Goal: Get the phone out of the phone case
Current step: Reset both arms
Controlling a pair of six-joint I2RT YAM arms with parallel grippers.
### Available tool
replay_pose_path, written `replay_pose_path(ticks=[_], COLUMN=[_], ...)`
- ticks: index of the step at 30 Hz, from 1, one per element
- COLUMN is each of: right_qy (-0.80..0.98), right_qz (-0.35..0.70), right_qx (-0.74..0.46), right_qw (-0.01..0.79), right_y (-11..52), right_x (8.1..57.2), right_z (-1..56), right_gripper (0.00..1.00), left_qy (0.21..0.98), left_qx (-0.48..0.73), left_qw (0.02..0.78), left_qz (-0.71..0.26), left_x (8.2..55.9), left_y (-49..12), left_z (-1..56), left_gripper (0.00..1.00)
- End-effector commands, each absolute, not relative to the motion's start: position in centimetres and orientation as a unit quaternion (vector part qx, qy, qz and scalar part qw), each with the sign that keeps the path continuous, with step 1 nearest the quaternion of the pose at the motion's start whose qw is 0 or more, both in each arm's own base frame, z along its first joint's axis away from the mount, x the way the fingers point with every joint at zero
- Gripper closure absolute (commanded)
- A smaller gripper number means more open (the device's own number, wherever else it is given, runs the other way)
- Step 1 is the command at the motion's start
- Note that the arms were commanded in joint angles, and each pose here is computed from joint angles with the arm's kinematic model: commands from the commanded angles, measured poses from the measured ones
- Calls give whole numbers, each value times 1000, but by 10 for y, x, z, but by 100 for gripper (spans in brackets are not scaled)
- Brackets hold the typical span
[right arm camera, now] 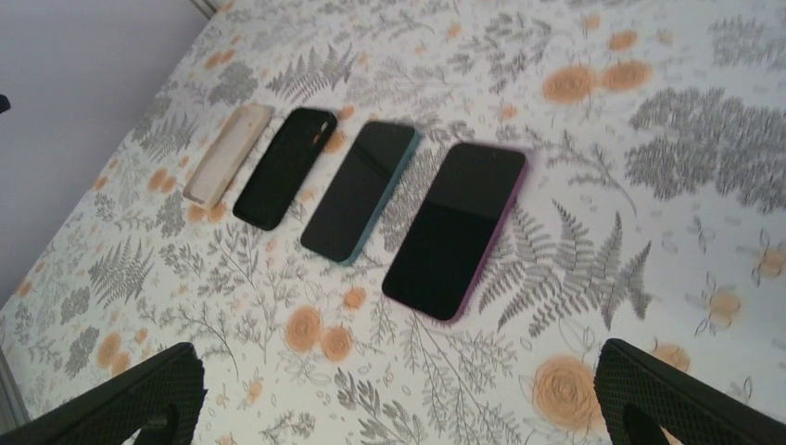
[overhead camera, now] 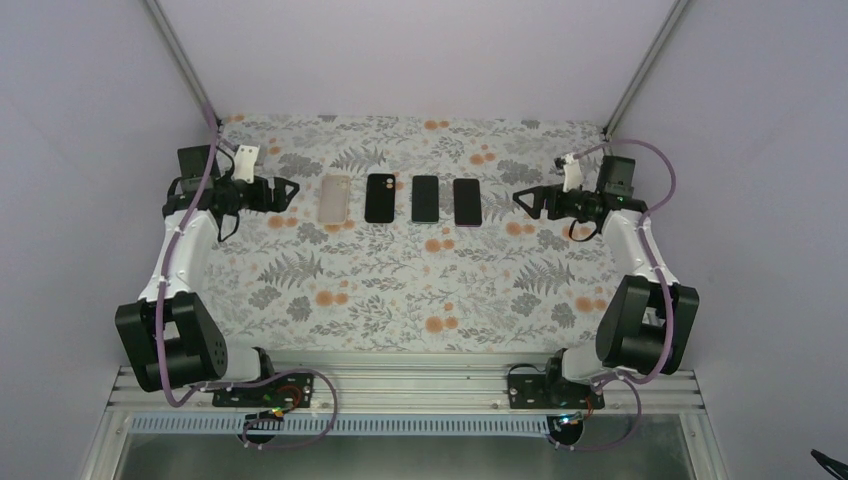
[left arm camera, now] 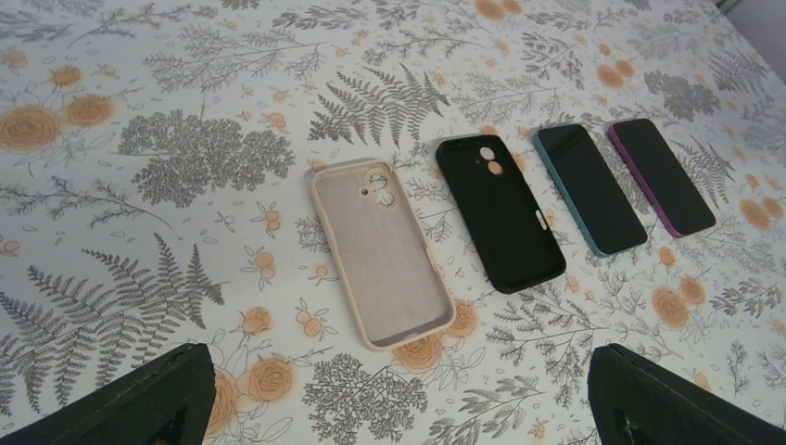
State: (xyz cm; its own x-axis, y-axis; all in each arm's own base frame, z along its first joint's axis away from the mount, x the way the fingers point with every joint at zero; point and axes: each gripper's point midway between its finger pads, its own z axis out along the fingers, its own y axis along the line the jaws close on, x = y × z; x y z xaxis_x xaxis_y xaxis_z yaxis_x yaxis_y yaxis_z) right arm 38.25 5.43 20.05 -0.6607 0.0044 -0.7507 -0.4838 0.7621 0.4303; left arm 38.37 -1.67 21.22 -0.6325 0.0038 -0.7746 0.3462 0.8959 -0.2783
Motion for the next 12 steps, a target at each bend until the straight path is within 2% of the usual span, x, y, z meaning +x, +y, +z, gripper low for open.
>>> replay_pose_path(ticks=[1,12], right_qy=[843,840], right_qz=[304,314], right_qx=[-155,-150], right_qw=[415,417], right_y=[51,54], right_x=[382,378], right_z=[202,200], right_gripper=[1,1], left_qy=[872,872], left_qx=[111,100], left_qw=[439,440], left_qz=[-183,-189], left_x=[385,385], left_y=[-11,-11], left_z=[216,215], left_gripper=[0,0])
